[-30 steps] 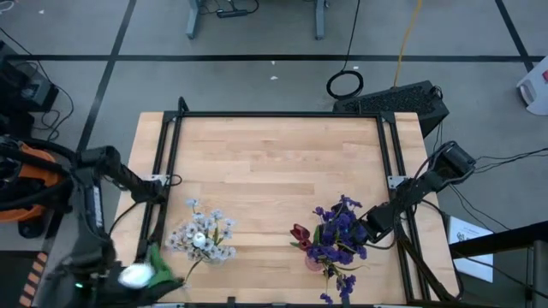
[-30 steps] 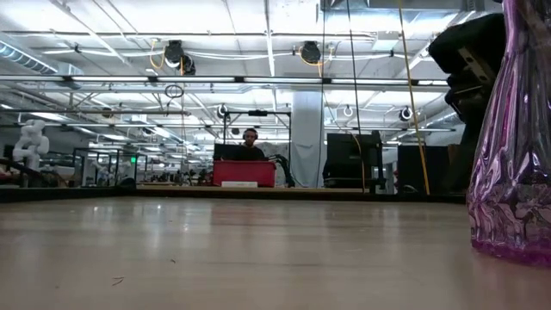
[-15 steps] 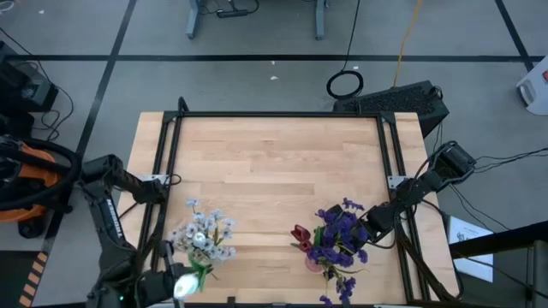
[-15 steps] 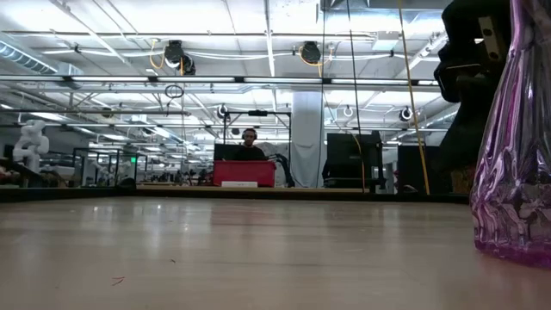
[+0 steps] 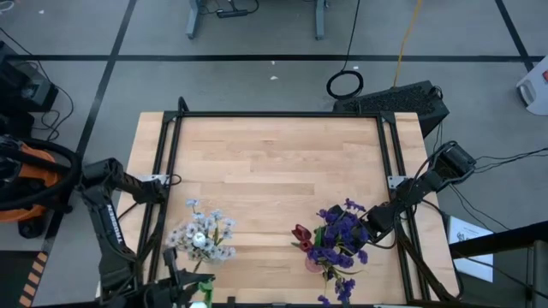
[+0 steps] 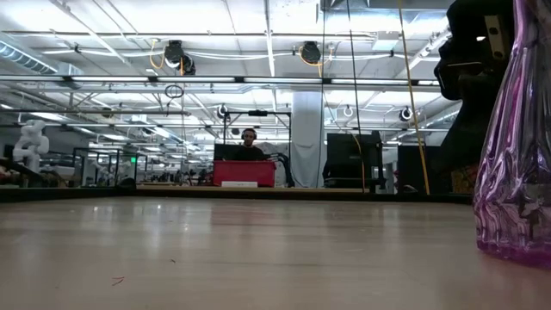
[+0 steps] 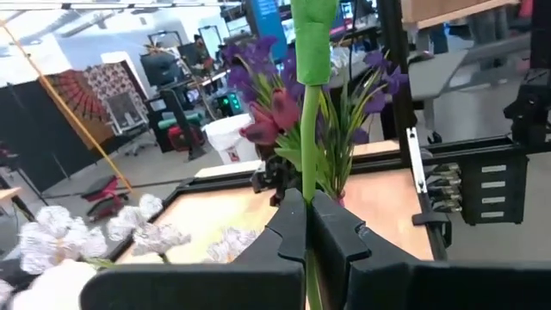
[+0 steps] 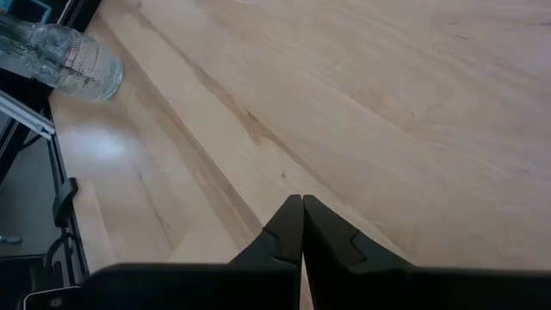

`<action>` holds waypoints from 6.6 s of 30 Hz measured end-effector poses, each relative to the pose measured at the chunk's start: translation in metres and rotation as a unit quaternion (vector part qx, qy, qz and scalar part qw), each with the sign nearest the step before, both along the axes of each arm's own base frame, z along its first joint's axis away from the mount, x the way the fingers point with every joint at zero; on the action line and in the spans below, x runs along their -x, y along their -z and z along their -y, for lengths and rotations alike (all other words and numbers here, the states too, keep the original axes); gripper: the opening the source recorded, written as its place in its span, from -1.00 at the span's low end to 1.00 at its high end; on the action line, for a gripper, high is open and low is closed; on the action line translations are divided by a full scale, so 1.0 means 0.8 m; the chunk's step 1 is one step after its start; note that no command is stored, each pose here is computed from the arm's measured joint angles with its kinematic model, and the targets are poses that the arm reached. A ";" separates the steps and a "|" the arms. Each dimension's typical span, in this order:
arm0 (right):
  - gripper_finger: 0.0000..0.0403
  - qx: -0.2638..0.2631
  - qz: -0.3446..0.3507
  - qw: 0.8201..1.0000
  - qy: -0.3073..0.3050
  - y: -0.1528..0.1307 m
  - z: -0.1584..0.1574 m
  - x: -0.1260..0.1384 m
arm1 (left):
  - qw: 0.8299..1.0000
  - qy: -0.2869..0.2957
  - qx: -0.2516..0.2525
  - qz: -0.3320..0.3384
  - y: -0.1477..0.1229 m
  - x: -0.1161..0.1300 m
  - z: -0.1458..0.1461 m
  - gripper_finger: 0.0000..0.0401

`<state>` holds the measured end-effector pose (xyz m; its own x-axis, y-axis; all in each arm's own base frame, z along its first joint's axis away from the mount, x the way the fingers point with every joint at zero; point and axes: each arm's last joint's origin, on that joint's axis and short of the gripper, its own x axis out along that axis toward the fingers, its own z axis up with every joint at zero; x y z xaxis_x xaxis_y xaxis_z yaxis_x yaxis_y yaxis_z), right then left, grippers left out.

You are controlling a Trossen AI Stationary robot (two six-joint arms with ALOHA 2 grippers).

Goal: Sort flowers into vase by color
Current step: Put the white tulip into the transparent vase, then return to Home Position

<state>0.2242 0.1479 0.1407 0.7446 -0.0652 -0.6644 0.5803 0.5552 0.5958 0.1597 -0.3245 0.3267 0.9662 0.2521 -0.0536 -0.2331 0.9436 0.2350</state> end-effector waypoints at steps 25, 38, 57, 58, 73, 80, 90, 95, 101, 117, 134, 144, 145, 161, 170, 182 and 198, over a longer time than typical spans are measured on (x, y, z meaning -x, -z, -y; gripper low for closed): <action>-1.00 -0.012 0.006 0.999 0.030 -0.001 0.008 -0.006 | 0.964 0.243 0.085 -0.060 -0.008 0.069 0.033 -0.96; -1.00 -0.027 0.015 0.998 0.058 -0.001 0.010 -0.006 | 0.992 0.090 -0.058 -0.071 0.035 0.069 0.000 -0.96; -1.00 -0.008 0.013 0.998 0.057 -0.001 0.018 -0.011 | 0.990 0.025 -0.090 -0.108 0.038 0.003 -0.030 -0.96; -1.00 -0.007 0.013 0.998 0.057 -0.001 0.018 -0.011 | 0.989 0.023 -0.093 -0.109 0.039 0.003 -0.031 -0.96; -1.00 -0.004 0.009 0.999 0.047 -0.001 0.018 -0.011 | 0.998 -0.030 -0.044 -0.035 0.099 0.023 -0.048 -0.96; -1.00 -0.006 0.009 0.999 0.048 -0.001 0.018 -0.011 | 0.999 -0.025 -0.009 -0.023 0.126 0.036 -0.056 -0.96; -1.00 -0.012 0.011 0.998 0.057 -0.001 0.018 -0.012 | 0.998 -0.017 0.054 -0.008 0.163 0.055 -0.071 -0.96; -1.00 -0.021 0.014 0.997 0.068 -0.001 0.019 -0.012 | 0.996 -0.013 0.089 -0.015 0.175 0.060 -0.075 -0.96; -1.00 -0.022 0.022 0.996 0.089 -0.001 0.022 -0.013 | 0.993 -0.009 0.108 -0.044 0.181 0.061 -0.077 -0.96; -1.00 -0.036 0.024 0.993 0.109 -0.001 0.027 -0.016 | 0.987 0.002 0.137 -0.084 0.176 0.061 -0.068 -0.83; -1.00 -0.056 0.026 0.990 0.126 -0.001 0.028 -0.016 | 0.980 0.071 0.124 -0.138 0.142 0.088 -0.071 -0.35; -1.00 -0.057 0.026 0.989 0.133 -0.001 0.029 -0.016 | 0.948 0.154 0.099 -0.262 0.119 0.098 -0.083 -0.49; -1.00 -0.057 0.026 0.989 0.133 -0.001 0.029 -0.016 | 0.947 0.155 0.098 -0.265 0.118 0.099 -0.085 -0.55; -1.00 -0.040 0.030 0.990 0.133 -0.001 0.030 -0.016 | 0.906 0.216 0.116 -0.346 0.072 0.115 -0.134 -0.99; -1.00 -0.035 0.031 0.990 0.132 -0.001 0.030 -0.017 | 0.861 0.319 0.122 -0.378 0.037 0.129 -0.168 -0.99; -1.00 -0.026 0.044 0.986 0.157 -0.002 0.036 -0.019 | 0.844 0.339 0.108 -0.403 0.015 0.146 -0.236 -1.00; -1.00 -0.012 0.040 0.986 0.164 -0.002 0.049 -0.025 | 0.913 0.116 0.102 -0.376 0.020 0.146 -0.318 -1.00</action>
